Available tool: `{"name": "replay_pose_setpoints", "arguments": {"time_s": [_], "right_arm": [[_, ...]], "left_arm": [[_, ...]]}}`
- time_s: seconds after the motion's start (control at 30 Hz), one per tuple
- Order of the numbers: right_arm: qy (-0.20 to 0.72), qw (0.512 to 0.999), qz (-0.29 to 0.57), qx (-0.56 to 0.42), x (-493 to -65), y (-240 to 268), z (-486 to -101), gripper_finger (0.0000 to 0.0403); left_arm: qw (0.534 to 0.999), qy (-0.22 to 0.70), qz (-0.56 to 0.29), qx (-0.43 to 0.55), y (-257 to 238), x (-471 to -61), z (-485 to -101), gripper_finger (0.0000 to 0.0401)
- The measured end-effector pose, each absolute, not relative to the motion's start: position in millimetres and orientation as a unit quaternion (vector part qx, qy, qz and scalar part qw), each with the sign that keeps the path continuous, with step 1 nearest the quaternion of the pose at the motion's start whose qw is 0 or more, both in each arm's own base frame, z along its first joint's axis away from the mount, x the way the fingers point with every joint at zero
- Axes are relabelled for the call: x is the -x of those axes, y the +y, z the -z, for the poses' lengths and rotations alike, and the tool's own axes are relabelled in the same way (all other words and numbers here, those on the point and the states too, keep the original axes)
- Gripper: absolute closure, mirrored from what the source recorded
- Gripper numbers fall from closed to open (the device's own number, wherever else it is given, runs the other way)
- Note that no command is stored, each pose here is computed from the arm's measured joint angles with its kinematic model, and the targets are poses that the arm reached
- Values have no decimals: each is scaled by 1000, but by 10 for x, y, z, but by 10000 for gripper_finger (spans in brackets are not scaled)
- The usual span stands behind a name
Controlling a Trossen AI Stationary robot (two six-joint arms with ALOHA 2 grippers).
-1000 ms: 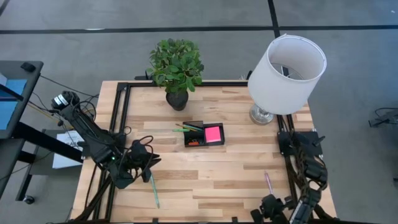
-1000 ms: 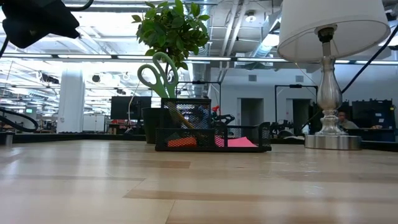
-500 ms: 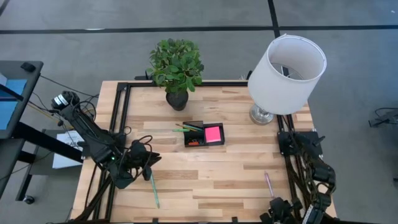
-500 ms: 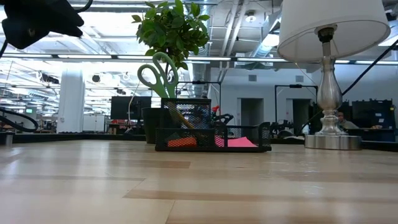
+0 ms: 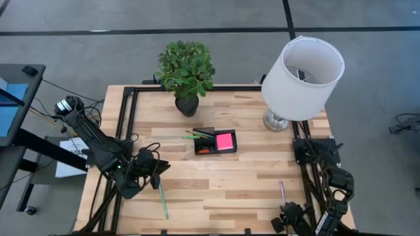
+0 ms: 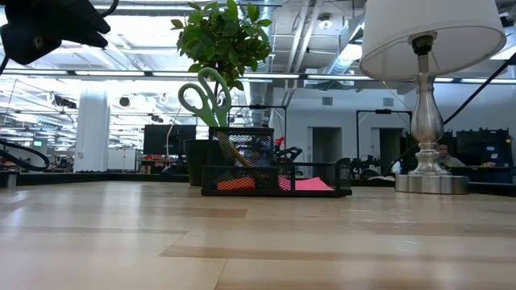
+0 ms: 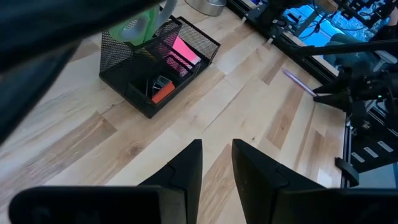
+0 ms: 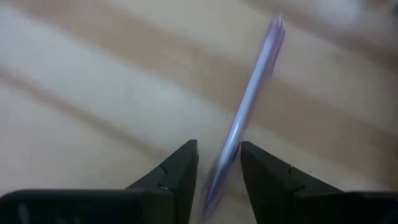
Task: Pick and place office supplies into organizer
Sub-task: Put the purple pen into the black desk organizer
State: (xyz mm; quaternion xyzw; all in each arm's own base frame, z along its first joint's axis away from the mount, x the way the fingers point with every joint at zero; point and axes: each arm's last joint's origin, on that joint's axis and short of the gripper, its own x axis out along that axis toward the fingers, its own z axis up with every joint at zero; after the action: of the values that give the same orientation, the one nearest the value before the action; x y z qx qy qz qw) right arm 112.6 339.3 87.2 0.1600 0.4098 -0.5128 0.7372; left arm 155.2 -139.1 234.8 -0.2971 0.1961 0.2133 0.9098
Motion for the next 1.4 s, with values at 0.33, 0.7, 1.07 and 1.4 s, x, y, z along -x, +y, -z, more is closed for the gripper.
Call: {"name": "replay_pose_setpoints", "arguments": {"time_s": [0.33, 0.7, 1.07, 1.4], "right_arm": [[373, 719, 579, -95, -1235, 2985, -697, 281], [347, 723, 596, -49, -1187, 2749, -548, 376], [354, 726, 587, -55, -1414, 2823, -665, 382], [283, 838, 465, -35, -1987, 2716, -991, 399]], "left_arm": [[910, 196, -214, 296, -1390, -1551, -2346, 321], [916, 200, -211, 278, -1390, -1551, -2346, 321], [918, 173, -225, 277, -1378, -1555, -2359, 321], [917, 165, -230, 280, -1374, -1556, -2362, 321]]}}
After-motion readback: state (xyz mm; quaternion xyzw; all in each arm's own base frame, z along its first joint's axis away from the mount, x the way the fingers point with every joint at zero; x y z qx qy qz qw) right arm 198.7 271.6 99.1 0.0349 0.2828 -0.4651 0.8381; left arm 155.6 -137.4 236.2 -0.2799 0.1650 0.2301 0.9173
